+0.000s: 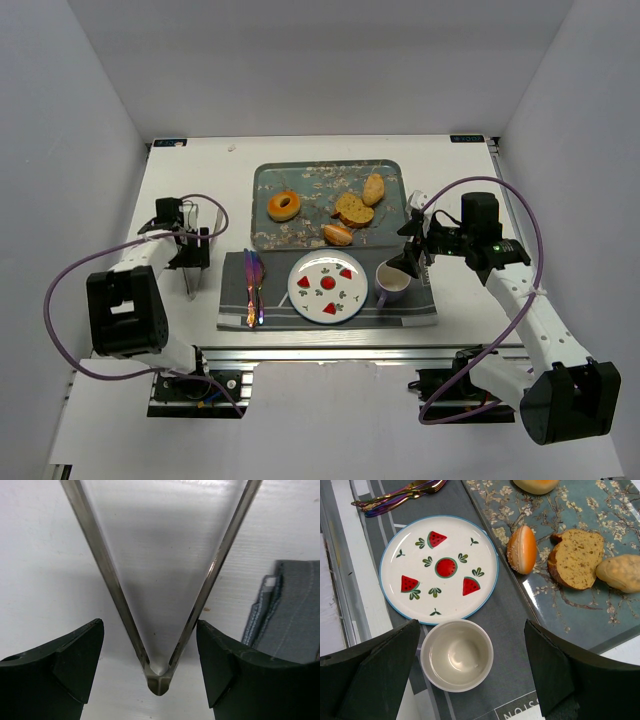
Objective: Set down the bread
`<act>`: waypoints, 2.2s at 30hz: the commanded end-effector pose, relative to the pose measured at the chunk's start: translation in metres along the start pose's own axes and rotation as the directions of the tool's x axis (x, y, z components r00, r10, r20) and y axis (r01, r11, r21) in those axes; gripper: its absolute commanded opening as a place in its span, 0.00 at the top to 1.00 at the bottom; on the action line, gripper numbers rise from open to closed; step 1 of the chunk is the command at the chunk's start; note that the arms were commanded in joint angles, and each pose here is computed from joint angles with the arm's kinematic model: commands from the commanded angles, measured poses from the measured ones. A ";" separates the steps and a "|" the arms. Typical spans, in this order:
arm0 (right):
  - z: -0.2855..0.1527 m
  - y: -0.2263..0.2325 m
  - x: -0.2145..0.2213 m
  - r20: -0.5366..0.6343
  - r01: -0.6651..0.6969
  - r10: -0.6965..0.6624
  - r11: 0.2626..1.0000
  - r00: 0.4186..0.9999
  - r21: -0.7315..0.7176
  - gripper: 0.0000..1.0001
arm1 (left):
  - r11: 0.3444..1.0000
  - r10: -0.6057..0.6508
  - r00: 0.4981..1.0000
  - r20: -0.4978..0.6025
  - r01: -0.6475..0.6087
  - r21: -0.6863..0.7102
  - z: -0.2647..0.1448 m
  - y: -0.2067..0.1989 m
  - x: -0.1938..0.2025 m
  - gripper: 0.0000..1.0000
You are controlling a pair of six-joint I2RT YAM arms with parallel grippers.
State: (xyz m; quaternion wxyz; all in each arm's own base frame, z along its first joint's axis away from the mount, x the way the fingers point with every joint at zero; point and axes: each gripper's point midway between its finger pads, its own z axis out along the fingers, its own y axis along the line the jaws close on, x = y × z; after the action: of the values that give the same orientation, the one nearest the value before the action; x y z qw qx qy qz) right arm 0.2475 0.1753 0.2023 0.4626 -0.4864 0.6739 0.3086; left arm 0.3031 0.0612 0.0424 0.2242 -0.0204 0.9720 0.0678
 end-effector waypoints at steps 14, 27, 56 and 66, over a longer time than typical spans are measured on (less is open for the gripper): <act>-0.008 -0.009 -0.017 0.032 0.045 -0.046 0.998 0.998 0.042 0.11 | 0.997 -0.052 0.994 -0.098 0.058 0.057 0.036 -0.006 0.005 0.22; -0.010 -0.004 -0.014 0.037 0.039 -0.040 0.999 0.998 0.036 0.11 | 0.947 -0.210 0.976 0.059 0.188 0.259 -0.018 -0.037 -0.035 0.97; -0.024 -0.005 -0.018 0.047 0.043 -0.048 0.995 0.998 0.087 0.11 | 0.532 -0.170 0.985 0.036 0.061 0.845 -0.136 -0.278 -0.121 0.55; -0.026 -0.007 -0.013 0.047 0.024 -0.028 0.996 0.998 0.090 0.11 | 0.586 -0.068 0.997 0.041 0.006 0.810 -0.102 -0.294 -0.132 0.53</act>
State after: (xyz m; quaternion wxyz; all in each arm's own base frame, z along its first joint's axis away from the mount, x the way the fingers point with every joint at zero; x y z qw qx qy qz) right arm 0.2496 0.1555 0.2235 0.5026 -0.4679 0.6721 0.2769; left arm 0.3929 -0.2366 0.1377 0.2219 0.0246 0.8936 -0.3894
